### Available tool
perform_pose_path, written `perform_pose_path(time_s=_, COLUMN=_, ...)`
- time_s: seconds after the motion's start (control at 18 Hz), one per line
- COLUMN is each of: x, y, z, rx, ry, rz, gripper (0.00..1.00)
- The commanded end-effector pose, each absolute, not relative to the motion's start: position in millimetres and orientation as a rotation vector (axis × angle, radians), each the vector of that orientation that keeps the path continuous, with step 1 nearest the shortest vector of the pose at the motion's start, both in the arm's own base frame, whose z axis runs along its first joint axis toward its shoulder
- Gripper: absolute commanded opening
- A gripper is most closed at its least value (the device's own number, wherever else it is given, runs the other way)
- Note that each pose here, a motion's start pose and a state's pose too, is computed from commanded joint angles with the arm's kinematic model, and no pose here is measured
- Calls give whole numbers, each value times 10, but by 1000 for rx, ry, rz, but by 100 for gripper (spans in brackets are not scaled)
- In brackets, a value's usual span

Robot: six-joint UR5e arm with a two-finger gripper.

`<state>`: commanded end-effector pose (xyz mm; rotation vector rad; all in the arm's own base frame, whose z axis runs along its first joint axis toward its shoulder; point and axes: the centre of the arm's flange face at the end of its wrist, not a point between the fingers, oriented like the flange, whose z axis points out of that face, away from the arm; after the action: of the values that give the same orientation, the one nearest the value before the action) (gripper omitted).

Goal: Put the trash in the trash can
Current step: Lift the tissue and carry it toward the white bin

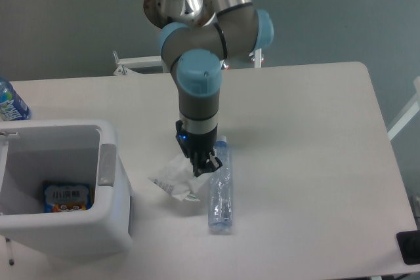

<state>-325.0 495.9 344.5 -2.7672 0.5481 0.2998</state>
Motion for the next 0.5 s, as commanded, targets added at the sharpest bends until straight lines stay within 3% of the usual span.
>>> perform_pose_path(time_s=0.22, x=-3482, y=4723, z=4165, rx=-2573, ry=336, rz=272, gripper=0)
perform_pose_path(time_s=0.5, x=-3482, y=4604, z=4640, rx=-2448, ry=133, rz=210, gripper=0)
